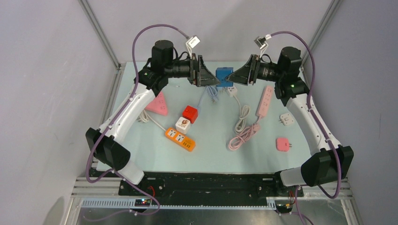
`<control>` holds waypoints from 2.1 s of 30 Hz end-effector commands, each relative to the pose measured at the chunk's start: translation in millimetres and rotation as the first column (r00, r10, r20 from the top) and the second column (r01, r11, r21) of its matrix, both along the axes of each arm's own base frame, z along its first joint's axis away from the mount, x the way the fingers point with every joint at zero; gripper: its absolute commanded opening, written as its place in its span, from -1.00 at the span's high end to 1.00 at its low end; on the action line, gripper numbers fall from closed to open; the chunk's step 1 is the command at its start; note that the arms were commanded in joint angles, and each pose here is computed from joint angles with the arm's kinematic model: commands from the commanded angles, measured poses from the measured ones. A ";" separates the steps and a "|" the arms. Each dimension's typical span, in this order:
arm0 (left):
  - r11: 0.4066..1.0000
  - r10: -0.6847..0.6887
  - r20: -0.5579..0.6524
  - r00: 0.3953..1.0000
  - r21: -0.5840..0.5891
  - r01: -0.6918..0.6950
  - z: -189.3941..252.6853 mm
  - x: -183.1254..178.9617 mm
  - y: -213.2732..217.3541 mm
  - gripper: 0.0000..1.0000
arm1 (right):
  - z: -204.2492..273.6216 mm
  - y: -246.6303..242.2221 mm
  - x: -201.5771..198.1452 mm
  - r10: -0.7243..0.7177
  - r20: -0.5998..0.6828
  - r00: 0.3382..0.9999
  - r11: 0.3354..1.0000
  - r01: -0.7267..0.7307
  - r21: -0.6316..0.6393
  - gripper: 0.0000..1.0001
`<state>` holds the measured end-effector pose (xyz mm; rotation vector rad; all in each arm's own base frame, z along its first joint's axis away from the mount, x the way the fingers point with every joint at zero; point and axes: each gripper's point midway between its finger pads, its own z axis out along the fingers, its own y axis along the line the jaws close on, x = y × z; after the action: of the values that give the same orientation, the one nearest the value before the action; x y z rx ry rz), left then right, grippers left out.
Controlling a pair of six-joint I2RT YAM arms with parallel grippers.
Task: Insert the plug
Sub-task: Adjust the plug.
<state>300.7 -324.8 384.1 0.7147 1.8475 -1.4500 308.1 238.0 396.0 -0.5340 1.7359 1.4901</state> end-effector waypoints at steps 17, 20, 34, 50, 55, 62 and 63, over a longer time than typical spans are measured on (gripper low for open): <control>0.982 0.181 0.234 0.955 0.016 -0.190 20.9 11.3 -4.9 -0.99 | 35.1 9.3 29.7 -0.455 0.032 0.890 0.889 0.456 -0.044 0.37; 0.975 0.203 0.272 0.941 0.028 -0.219 18.7 11.0 -12.4 -0.99 | 37.7 9.1 34.5 -0.520 -0.026 0.854 0.854 0.519 -0.026 0.37; 0.853 0.503 0.197 0.841 0.044 -0.521 1.8 45.3 -8.7 -0.84 | 29.2 23.6 34.1 -0.572 -0.283 0.770 0.807 0.590 -0.024 0.38; 0.798 0.602 0.136 0.787 -0.152 -0.584 14.8 39.0 4.4 -0.58 | 17.5 32.0 24.8 -0.568 -0.392 0.723 0.798 0.601 -0.048 0.35; 0.793 0.608 0.153 0.779 -0.175 -0.584 14.8 35.7 4.6 -0.60 | 16.1 35.9 24.1 -0.549 -0.432 0.715 0.806 0.590 -0.047 0.36; 0.777 0.629 0.191 0.754 -0.189 -0.601 13.3 36.1 10.8 -0.56 | 7.4 43.6 23.0 -0.502 -0.474 0.723 0.840 0.539 -0.068 0.35; 0.779 0.626 0.197 0.755 -0.190 -0.597 12.9 36.1 10.2 -0.51 | 5.0 44.7 23.9 -0.501 -0.483 0.719 0.841 0.537 -0.073 0.35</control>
<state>337.9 -325.7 361.3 0.1955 1.7033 -0.9798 334.9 277.4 388.0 0.4093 1.9804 1.2460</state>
